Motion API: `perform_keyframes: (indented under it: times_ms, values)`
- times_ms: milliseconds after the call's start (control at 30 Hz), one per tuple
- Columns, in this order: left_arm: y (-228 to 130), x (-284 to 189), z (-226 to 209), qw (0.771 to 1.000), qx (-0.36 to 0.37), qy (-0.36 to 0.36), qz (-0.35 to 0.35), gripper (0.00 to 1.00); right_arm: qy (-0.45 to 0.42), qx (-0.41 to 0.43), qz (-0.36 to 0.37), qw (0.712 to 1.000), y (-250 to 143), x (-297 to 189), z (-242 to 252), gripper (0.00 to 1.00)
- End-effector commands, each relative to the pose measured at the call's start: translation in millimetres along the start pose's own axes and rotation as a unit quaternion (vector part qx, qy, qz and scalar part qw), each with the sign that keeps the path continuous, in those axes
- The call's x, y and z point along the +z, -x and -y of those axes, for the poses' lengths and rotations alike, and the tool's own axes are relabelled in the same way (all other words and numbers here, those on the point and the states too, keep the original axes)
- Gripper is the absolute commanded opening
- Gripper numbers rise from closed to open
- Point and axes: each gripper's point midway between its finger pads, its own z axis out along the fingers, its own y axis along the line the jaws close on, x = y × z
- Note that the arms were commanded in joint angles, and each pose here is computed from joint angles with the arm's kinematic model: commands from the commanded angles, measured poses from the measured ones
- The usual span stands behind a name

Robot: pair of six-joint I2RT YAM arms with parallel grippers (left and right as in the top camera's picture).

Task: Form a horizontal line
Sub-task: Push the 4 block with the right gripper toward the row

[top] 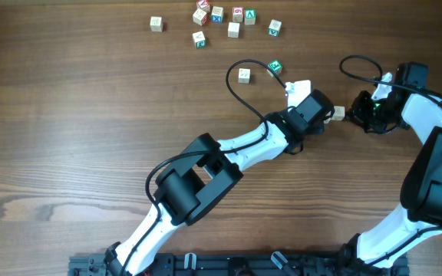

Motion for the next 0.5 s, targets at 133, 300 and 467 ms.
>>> perform_keyframes:
  times_ms: [133,300,467]
  values:
    - [-52.6,16.9,-21.5,0.998,0.011,0.026,-0.058,0.2,0.011,0.002,-0.01,1.0,-3.1,5.6,-4.4,0.04]
    - [-54.6,16.5,-20.0,0.998,0.015,0.025,-0.059,0.26,0.01,0.002,-0.01,1.0,-3.1,5.6,-4.3,0.04]
    - [-52.8,16.7,-22.3,0.998,0.015,0.03,-0.055,0.35,0.011,0.002,-0.01,1.0,-3.0,5.6,-4.3,0.04]
